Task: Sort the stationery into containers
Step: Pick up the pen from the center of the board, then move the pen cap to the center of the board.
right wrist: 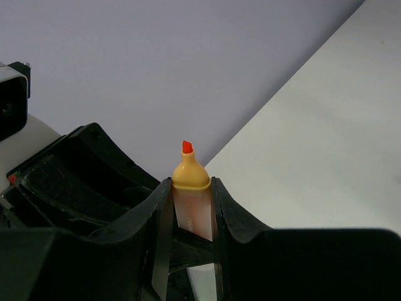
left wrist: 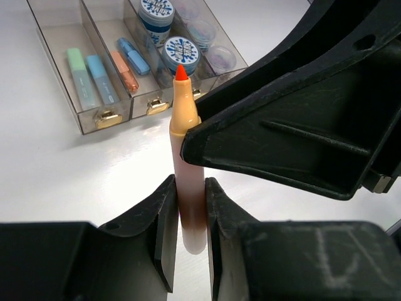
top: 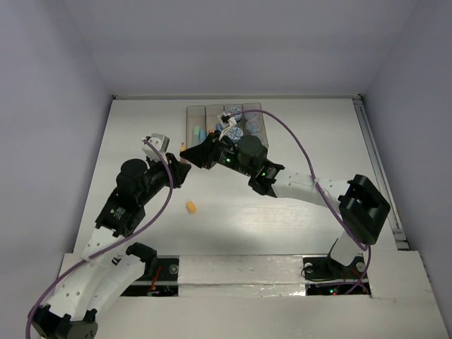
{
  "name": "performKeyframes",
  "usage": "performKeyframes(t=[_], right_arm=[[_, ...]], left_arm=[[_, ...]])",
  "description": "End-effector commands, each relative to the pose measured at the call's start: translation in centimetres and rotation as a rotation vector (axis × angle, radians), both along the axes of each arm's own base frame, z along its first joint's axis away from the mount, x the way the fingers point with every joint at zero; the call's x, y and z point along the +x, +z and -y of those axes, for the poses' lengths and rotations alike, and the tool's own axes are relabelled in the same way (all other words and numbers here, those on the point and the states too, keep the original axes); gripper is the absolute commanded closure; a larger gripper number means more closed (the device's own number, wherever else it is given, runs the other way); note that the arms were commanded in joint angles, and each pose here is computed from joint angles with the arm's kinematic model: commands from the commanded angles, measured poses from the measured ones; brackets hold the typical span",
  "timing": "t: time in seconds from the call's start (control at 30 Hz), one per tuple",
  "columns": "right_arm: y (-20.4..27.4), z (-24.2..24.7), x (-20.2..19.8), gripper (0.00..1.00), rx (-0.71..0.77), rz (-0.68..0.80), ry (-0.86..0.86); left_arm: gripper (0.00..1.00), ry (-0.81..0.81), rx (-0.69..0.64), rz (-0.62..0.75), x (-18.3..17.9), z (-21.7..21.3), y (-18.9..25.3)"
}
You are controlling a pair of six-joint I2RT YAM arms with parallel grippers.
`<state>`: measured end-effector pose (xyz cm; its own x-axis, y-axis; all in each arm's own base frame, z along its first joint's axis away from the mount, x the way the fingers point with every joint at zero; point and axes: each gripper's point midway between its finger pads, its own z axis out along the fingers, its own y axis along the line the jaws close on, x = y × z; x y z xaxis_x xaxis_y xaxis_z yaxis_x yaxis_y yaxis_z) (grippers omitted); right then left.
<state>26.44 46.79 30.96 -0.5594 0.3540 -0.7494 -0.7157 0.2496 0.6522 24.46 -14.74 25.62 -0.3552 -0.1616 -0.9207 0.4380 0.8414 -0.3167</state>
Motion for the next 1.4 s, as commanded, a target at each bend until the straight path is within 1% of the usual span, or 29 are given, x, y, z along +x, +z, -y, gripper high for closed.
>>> performKeyframes(t=[0.0,0.07,0.1,0.17,0.2,0.23,0.27,0.33,0.37,0.43,0.47,0.53,0.6,0.63,0.67,0.77,0.8,0.87,0.9,0.93,0.97,1.0,1.07,1.1,1.17,1.2,1.27,1.37], right_arm=[[3.6,0.8,-2.0,0.74,0.067,0.092,0.039],[3.6,1.5,-1.9,0.61,0.043,0.104,0.007],[2.8,1.8,-1.7,0.45,0.002,0.11,-0.005],[2.5,2.6,-1.7,0.33,-0.029,0.114,-0.034],[1.9,3.0,-1.7,0.25,-0.052,0.114,-0.042],[1.9,3.7,-1.3,0.22,-0.057,0.115,-0.061],[0.8,4.5,-0.9,0.22,-0.08,0.108,-0.08],[0.6,5.9,-0.9,0.21,-0.107,0.121,-0.104],[-0.5,6.4,-0.8,0.22,-0.148,0.109,-0.117],[-2.7,7.4,-0.4,0.34,-0.225,0.098,-0.142],[-4.6,7.6,-0.5,0.53,-0.284,0.068,-0.134],[-7.9,7.3,-0.5,0.7,-0.364,0.012,-0.116],[-10.5,6.8,-1.3,0.84,-0.423,-0.037,-0.053],[-12.0,6.2,-1.3,0.95,-0.452,-0.061,-0.026],[-12.3,5.5,-1.9,1.0,-0.445,-0.058,0.03],[-14.0,4.5,-2.0,1.0,-0.451,-0.046,0.08],[-14.7,4.2,-2.1,0.83,-0.471,-0.049,0.1],[-15.8,2.8,-1.9,0.63,-0.504,-0.057,0.159],[-17.0,2.7,-2.3,0.5,-0.557,-0.077,0.178],[-17.7,2.3,-2.4,0.45,-0.588,-0.082,0.185],[-17.1,1.0,-2.6,0.43,-0.598,-0.057,0.194],[-19.6,1.4,-2.3,0.41,-0.694,-0.077,0.164],[-20.6,1.2,-2.3,0.39,-0.754,-0.072,0.143],[-20.8,0.9,-2.6,0.36,-0.77,-0.071,0.144],[-20.9,0.8,-3.1,0.37,-0.775,-0.076,0.148],[-21.1,0.8,-3.5,0.43,-0.788,-0.082,0.147],[-21.2,0.9,-4.1,0.51,-0.8,-0.084,0.149],[-21.7,0.4,-6.0,0.78,-0.776,-0.11,0.232]], left_arm=[[1.0,-0.019,-0.003,0.05,-0.1,0.1,1.2],[1.0,-0.017,-0.004,0.067,-0.3,0.0,1.5],[1.0,-0.012,-0.005,0.072,-0.3,-0.1,1.7],[1.0,-0.008,-0.006,0.078,-0.3,-0.2,1.8],[1.0,-0.004,-0.004,0.079,-0.3,-0.3,1.9],[1.0,-0.002,-0.004,0.081,-0.3,-0.3,1.9],[1.0,0.001,-0.003,0.085,-0.4,-0.4,2.0],[1.0,0.005,-0.004,0.088,-0.4,-0.5,2.1],[1.0,0.005,-0.005,0.091,-0.4,-0.5,2.2],[1.0,0.011,-0.006,0.095,-0.4,-0.6,2.3],[1.0,0.013,-0.008,0.097,-0.4,-0.7,2.4],[1.0,0.022,-0.013,0.106,-0.4,-0.8,2.7],[1.0,0.028,-0.017,0.113,-0.5,-0.9,2.8],[1.0,0.034,-0.017,0.116,-0.5,-1.0,2.9],[1.0,0.04,-0.019,0.118,-0.5,-1.2,3.0],[1.0,0.067,-0.023,0.134,-0.6,-1.7,3.4],[1.0,0.087,-0.026,0.141,-0.6,-2.0,3.6],[1.0,0.108,-0.035,0.159,-0.8,-2.5,4.1],[1.0,0.132,-0.036,0.167,-0.7,-3.0,4.3],[1.0,0.137,-0.038,0.173,-0.8,-3.1,4.5],[1.0,0.145,-0.043,0.182,-0.9,-3.3,4.7],[1.0,0.172,-0.043,0.187,-0.8,-3.9,4.9],[1.0,0.188,-0.05,0.2,-1.0,-4.3,5.2],[1.0,0.19,-0.05,0.2,-1.0,-4.3,5.2],[1.0,0.19,-0.053,0.207,-1.2,-4.4,5.3],[1.0,0.199,-0.052,0.207,-1.1,-4.6,5.3],[1.0,0.197,-0.051,0.208,-1.1,-4.6,5.4],[1.0,0.191,-0.054,0.212,-1.2,-4.5,5.4]])
